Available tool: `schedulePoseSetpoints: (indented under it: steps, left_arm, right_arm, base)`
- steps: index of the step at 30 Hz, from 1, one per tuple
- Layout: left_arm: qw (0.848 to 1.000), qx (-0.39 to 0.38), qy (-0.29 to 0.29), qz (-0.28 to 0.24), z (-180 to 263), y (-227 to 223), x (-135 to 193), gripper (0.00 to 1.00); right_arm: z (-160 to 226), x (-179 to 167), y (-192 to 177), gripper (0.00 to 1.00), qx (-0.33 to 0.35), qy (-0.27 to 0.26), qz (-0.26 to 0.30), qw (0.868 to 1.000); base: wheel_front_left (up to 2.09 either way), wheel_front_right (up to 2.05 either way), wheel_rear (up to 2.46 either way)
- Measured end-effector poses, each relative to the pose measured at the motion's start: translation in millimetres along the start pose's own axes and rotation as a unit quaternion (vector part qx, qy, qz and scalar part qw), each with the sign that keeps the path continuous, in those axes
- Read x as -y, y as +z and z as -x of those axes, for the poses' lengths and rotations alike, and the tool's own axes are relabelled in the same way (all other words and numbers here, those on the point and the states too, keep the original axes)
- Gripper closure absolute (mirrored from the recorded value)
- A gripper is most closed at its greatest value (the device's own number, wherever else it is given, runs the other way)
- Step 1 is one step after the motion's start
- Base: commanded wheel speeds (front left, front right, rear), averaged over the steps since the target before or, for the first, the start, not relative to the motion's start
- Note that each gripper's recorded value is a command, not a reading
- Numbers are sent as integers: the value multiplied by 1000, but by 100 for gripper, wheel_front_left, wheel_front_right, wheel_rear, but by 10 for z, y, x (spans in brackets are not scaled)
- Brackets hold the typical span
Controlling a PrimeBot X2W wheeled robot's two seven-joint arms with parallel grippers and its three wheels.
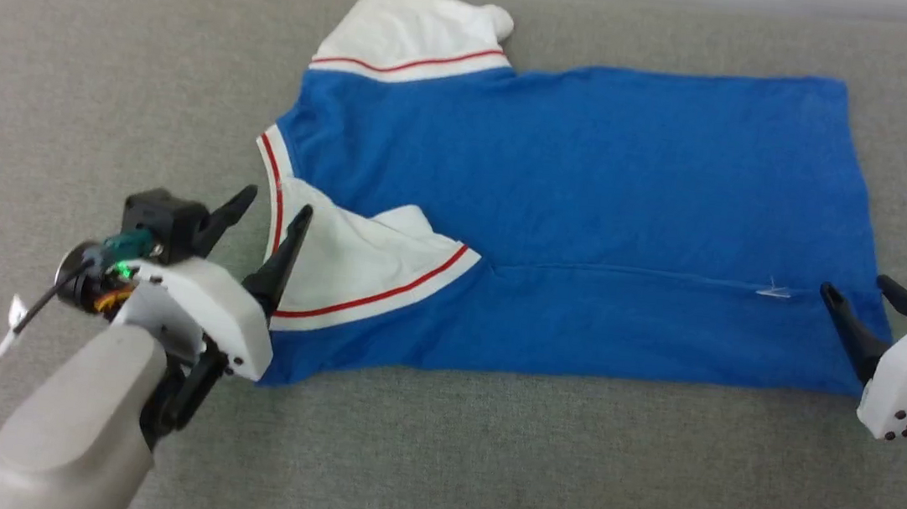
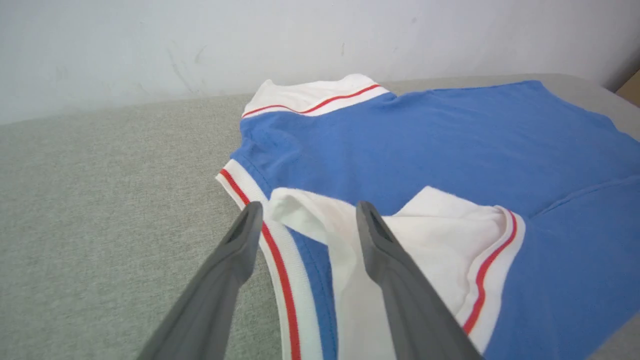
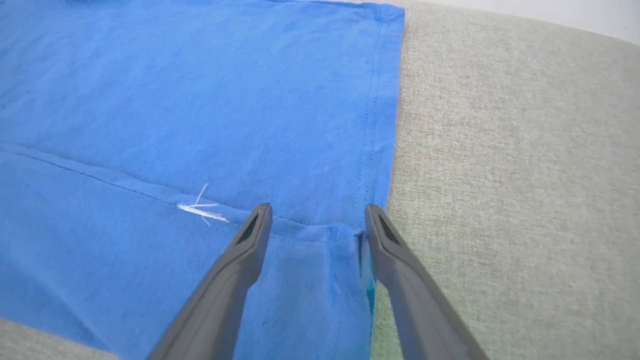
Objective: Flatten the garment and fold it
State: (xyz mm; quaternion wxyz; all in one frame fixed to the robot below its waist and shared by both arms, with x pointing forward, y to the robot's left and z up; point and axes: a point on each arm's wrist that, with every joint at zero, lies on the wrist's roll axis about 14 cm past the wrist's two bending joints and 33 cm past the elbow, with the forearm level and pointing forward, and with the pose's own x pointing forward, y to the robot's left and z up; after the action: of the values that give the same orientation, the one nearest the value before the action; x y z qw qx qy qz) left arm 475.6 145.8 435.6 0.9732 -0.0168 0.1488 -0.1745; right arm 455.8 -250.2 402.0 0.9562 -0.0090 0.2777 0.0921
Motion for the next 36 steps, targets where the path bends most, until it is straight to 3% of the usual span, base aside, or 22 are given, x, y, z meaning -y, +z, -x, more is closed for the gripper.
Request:
schedulePoseSetpoints:
  steps: [6, 13, 23, 36]
  left_arm:
    - [995, 62, 54, 57, 295, 145, -73, 0]
    - [983, 99, 102, 115, 694, 183, 56, 0]
    - [985, -31, 102, 133, 911, -383, 346, 0]
    - [976, -114, 143, 115, 725, -794, 155, 0]
  right_arm:
    - [205, 26, 143, 0, 44, -15, 11, 999]
    - [438, 21, -7, 0, 45, -53, -33, 997]
    - [675, -238, -235, 0, 20, -84, -85, 993]
    - [800, -287, -56, 0, 21, -101, -84, 991]
  base:
    - [0, 0, 0]
    - [0, 0, 0]
    - [0, 0, 0]
    - [0, 0, 0]
